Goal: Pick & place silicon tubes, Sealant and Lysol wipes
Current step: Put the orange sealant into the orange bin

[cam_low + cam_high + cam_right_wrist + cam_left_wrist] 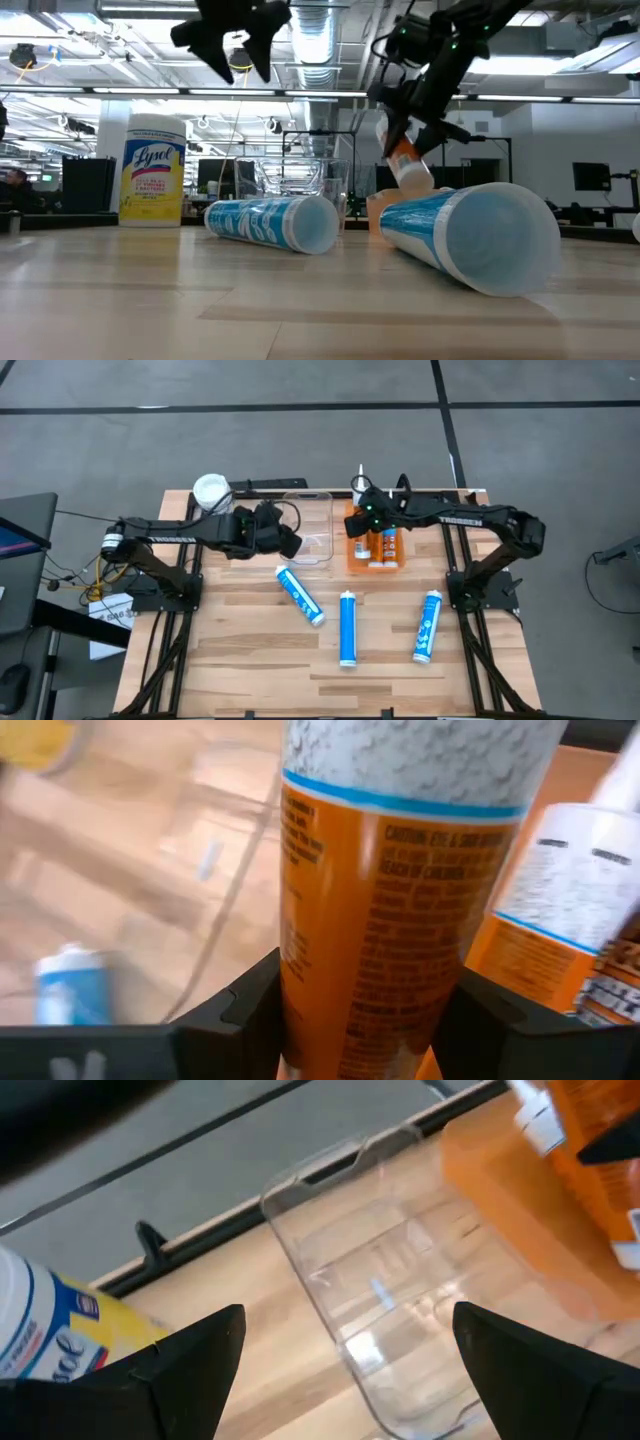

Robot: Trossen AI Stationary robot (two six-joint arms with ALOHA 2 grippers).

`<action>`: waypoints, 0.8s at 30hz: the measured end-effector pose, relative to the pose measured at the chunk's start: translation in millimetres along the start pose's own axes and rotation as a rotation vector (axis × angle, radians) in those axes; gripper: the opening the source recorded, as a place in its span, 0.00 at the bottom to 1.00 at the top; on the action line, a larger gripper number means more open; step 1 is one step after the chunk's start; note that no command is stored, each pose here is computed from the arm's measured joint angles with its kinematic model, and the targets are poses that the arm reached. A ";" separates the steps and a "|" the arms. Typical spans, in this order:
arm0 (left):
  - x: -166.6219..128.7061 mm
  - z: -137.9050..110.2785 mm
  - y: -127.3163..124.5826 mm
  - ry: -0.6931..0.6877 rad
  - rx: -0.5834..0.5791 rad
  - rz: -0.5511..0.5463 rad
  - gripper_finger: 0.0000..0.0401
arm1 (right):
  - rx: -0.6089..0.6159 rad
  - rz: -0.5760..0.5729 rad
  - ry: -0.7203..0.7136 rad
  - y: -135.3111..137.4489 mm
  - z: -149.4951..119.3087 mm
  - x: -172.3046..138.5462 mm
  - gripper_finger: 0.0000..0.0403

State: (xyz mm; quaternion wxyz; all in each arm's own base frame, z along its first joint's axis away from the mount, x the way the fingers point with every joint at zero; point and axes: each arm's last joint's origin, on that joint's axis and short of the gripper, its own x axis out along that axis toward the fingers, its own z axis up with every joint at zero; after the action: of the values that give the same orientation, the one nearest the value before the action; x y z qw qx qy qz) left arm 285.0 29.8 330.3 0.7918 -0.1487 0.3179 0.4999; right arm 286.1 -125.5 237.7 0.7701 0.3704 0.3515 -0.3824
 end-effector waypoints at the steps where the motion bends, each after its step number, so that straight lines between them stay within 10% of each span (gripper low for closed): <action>1: 2.0 -3.7 -0.2 0.007 0.000 0.006 0.87 | 0.009 -0.019 0.003 -0.5 -0.8 4.0 0.45; 24: 2.1 -27.4 -8.6 0.026 0.045 -0.009 0.87 | 0.049 -0.164 0.084 -6.0 -13.3 43.2 0.54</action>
State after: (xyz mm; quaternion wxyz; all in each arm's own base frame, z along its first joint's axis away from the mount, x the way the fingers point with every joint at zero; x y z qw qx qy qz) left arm 283.6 12.1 307.6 0.7930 -0.1390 0.3388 0.4869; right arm 297.4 -131.1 193.9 0.7113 0.3751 0.4031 -0.4369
